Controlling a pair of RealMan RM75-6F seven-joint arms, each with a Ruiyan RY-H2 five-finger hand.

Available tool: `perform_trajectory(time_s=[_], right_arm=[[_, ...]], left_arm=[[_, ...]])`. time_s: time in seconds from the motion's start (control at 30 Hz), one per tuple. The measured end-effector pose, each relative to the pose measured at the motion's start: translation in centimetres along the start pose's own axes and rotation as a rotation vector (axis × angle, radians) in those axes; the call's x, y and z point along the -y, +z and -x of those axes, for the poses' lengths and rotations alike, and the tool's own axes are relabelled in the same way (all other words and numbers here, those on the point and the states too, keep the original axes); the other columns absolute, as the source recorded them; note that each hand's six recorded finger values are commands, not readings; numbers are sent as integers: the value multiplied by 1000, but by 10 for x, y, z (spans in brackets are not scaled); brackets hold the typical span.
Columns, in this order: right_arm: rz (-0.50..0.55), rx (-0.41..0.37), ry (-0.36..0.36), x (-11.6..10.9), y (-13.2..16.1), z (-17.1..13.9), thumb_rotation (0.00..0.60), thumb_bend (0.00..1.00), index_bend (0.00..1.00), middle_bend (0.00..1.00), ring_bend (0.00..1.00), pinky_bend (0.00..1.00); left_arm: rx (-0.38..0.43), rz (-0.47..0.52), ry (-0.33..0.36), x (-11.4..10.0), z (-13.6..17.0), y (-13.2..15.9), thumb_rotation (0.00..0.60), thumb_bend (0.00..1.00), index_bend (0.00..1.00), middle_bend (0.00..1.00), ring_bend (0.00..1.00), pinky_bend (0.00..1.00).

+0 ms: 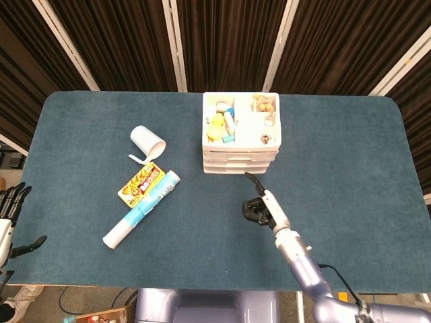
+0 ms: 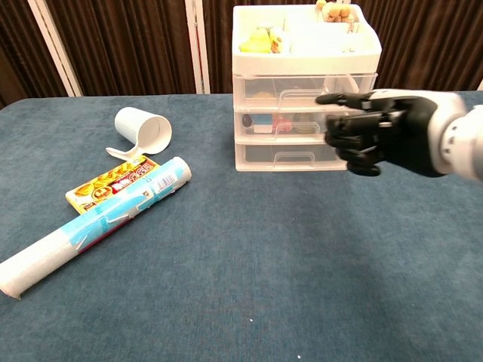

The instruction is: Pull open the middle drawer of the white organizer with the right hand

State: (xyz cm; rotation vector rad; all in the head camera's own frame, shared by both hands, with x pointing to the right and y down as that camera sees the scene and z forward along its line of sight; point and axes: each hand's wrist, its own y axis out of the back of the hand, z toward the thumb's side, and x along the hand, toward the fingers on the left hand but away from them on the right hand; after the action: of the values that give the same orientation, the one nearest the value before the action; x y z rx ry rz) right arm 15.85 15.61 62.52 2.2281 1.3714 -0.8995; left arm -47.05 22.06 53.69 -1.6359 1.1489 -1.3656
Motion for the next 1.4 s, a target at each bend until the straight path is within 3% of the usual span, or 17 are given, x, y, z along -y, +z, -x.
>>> perform_trajectory(time_s=[0.2, 0.6, 1.4], right_arm=[[38, 34, 3, 12, -3, 26, 600, 689, 0, 879, 829, 885], [132, 43, -40, 6, 3, 57, 600, 689, 0, 879, 830, 885], [281, 36, -19, 20, 16, 80, 600, 705, 54, 879, 830, 886]], left_arm=[[3, -2, 4, -1, -2, 0, 600, 8, 0, 0, 0, 31], [0, -1, 5, 0, -5, -1, 600, 7, 0, 0, 0, 30], [-11, 16, -6, 1, -6, -3, 600, 7, 0, 0, 0, 31]])
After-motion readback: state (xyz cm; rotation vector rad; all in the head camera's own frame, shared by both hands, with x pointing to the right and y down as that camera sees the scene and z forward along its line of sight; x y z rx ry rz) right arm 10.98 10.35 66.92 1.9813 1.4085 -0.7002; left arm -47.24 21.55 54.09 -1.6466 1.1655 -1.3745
